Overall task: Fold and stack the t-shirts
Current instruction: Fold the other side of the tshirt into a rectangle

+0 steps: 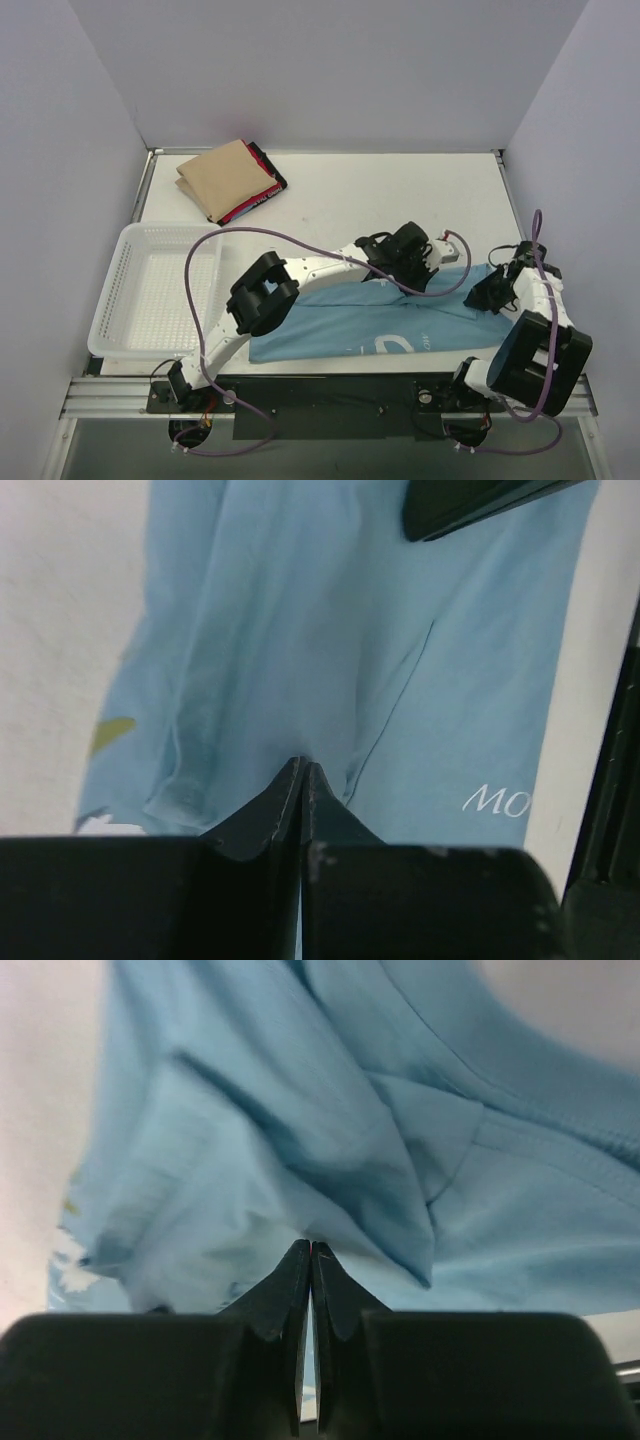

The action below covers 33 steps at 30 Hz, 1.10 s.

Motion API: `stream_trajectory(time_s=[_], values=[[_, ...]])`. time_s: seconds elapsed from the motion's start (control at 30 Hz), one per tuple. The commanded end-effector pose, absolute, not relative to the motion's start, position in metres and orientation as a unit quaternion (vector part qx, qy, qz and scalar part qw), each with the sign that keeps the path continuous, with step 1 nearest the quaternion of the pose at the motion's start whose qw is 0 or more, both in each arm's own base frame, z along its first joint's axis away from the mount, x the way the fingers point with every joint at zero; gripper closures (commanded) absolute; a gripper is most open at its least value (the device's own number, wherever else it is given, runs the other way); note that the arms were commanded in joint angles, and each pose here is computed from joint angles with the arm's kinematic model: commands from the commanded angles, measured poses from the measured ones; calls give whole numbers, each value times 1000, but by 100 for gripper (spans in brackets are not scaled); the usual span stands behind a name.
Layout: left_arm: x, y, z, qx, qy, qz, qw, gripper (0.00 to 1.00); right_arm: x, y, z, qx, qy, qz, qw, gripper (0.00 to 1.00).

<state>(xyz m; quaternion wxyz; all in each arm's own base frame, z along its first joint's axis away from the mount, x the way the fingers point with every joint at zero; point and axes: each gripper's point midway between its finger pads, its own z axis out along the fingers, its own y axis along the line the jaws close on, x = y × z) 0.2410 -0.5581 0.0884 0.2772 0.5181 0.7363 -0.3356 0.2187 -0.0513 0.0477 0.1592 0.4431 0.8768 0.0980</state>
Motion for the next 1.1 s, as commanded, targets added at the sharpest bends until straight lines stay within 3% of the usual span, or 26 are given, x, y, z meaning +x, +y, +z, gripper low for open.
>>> stream_trajectory(time_s=[0.0,0.23,0.37,0.43,0.6,0.63,0.7,0.73,0.8,0.9,1.07], values=[[246,-558,60,501,750,-335,273,92,192,-48,16,488,865,86,73,100],[255,-545,42,520,753,-303,265,94,177,-75,3,503,863,45,22,100],[253,-541,56,533,745,-314,249,88,181,-80,13,519,853,38,45,100],[254,-543,75,544,732,-323,254,82,188,-85,22,518,853,38,57,100],[253,-546,139,560,702,-354,261,47,227,-106,73,509,847,41,148,100],[257,-545,159,559,696,-361,270,44,232,-111,80,504,847,35,162,100],[265,-539,183,556,692,-363,283,39,247,-120,95,489,851,34,191,78],[270,-535,194,556,689,-361,292,39,256,-125,100,481,853,38,199,60],[283,-516,202,553,699,-349,290,38,267,-128,98,470,860,46,193,49],[316,-466,189,531,742,-308,268,37,279,-134,81,465,869,50,161,43],[364,-363,166,472,795,-275,265,35,301,-120,53,430,894,58,114,39]])
